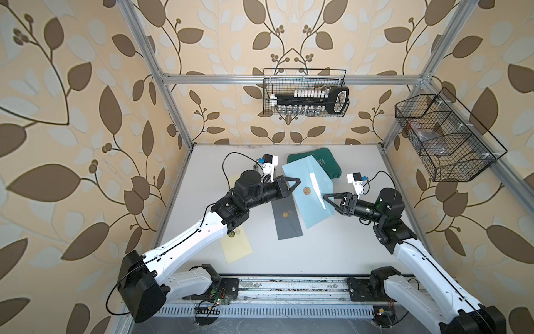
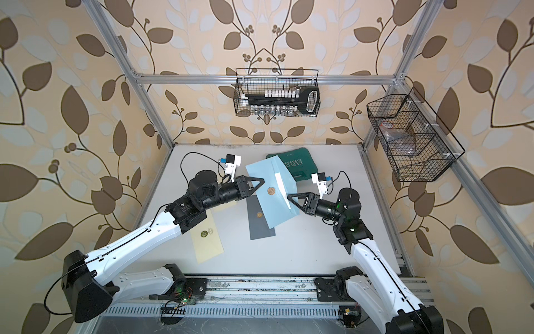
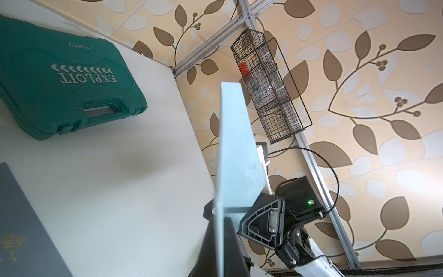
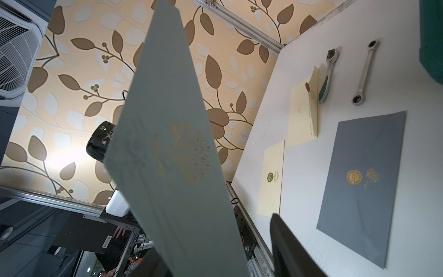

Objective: Open the envelope
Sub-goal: Open the envelope flap on the envelope.

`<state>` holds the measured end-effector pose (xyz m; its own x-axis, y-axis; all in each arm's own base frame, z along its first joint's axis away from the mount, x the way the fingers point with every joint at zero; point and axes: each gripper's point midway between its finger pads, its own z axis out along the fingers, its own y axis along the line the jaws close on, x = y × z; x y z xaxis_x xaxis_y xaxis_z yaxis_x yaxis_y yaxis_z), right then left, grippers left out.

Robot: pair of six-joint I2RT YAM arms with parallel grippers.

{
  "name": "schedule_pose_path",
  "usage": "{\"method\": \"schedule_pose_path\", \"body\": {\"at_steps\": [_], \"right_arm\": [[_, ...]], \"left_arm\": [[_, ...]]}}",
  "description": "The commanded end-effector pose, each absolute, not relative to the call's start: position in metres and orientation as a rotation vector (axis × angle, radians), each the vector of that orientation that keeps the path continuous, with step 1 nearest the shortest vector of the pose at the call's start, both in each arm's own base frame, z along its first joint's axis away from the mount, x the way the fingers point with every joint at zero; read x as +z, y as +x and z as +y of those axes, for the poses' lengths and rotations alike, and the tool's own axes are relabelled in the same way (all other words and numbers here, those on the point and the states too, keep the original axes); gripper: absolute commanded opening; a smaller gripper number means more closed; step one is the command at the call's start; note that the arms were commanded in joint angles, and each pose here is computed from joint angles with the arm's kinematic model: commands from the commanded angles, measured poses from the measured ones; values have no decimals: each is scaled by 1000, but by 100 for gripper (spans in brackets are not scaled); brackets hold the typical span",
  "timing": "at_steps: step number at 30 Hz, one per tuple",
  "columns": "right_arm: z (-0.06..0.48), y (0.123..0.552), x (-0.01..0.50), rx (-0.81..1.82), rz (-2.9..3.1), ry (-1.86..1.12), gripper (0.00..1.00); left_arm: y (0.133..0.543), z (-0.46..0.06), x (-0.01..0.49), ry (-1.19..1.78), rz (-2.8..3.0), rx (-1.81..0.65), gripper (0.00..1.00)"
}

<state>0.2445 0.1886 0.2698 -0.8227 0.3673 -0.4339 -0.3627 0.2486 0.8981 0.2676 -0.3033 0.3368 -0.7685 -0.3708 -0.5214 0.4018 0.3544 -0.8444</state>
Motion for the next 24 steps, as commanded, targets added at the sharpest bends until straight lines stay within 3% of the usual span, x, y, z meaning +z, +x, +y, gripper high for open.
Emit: {"method": "schedule_pose_path", "body": {"at_steps": [1,18,24], "right_arm": [[196,241,271,1650,1953,-40,57],[201,241,269,1664,1970,-46,24],[198,240,268,1625,1982,-43,11]], "left_arm": [[261,-306,369,75,1855,-1540,0],[265,-296,356,37,1907,-1443,0],[271,-293,335,21,1976,-1355,18]]}}
